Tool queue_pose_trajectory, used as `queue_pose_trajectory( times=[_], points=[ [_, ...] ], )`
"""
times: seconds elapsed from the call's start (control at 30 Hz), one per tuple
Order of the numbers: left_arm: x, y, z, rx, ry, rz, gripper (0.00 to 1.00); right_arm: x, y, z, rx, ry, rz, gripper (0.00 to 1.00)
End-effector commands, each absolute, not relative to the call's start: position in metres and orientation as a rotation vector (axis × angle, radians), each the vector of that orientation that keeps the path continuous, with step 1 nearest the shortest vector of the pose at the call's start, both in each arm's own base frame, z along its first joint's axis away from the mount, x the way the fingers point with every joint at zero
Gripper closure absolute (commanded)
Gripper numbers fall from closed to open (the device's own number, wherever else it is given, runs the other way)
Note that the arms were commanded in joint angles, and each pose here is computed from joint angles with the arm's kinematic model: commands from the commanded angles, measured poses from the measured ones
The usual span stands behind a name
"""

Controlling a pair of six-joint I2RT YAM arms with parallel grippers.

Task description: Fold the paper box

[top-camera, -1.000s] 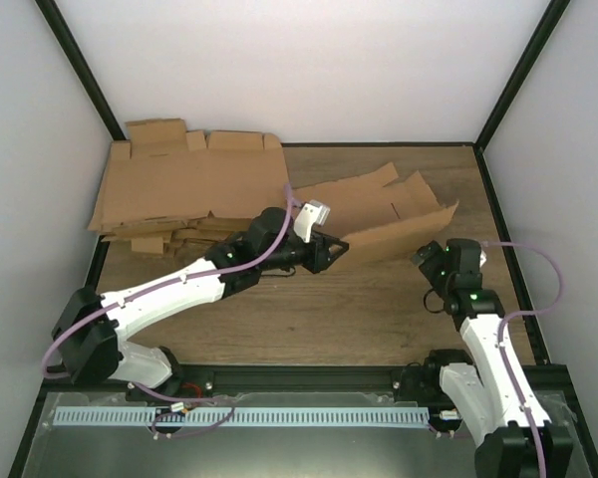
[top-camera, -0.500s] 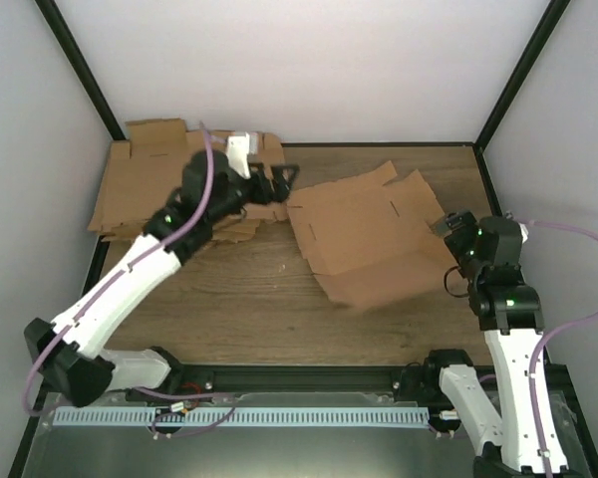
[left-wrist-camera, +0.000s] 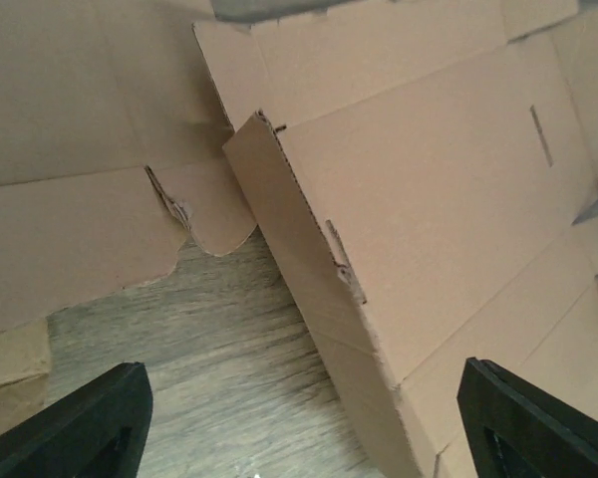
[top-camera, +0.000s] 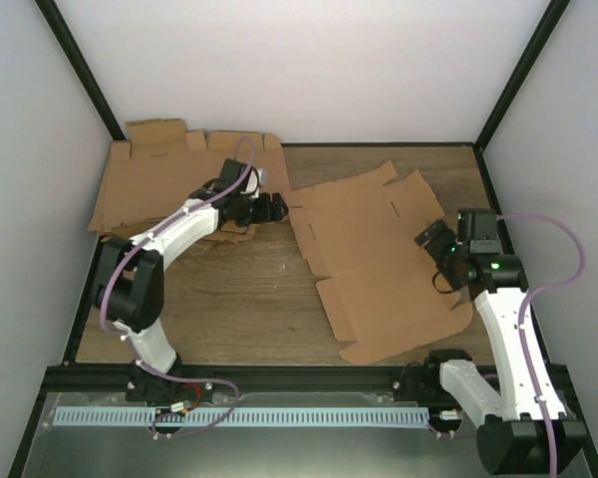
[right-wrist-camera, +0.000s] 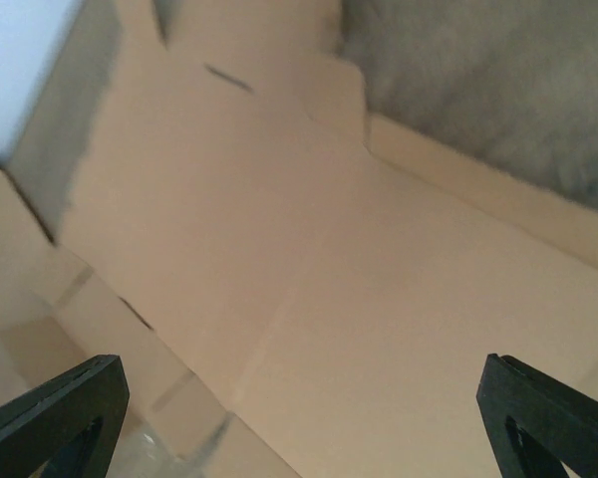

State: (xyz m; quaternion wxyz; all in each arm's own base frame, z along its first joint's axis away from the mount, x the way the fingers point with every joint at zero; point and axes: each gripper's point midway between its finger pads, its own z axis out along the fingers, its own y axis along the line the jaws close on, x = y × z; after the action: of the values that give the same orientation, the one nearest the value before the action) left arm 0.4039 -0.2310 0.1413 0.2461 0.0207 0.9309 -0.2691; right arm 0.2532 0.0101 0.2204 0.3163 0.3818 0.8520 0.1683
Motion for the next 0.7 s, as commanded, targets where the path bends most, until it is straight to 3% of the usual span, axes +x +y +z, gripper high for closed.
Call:
queue_pose_trajectory(
  times=[0.0, 0.43, 0.53, 0.67],
  points=[
    [0.415, -0.242, 0.132, 0.066, 2.524, -0.809, 0.18, 0.237, 0.026, 0.182, 1.022, 2.353, 0.513, 0.00],
    [0.438, -0.272, 0.089, 0.047, 2.593, -0.919, 0.29, 0.232, 0.034, 0.141, 1.020, 2.363, 0.573, 0.00],
    [0.439, -0.275, 0.081, 0.051, 2.618, -0.866, 0.47, 0.234, 0.034, 0.138, 1.020, 2.369, 0.572, 0.00],
    [0.437, -0.273, 0.087, 0.046, 2.606, -0.703, 0.81, 0.235, 0.032, 0.134, 1.022, 2.376, 0.553, 0.00]
  ],
)
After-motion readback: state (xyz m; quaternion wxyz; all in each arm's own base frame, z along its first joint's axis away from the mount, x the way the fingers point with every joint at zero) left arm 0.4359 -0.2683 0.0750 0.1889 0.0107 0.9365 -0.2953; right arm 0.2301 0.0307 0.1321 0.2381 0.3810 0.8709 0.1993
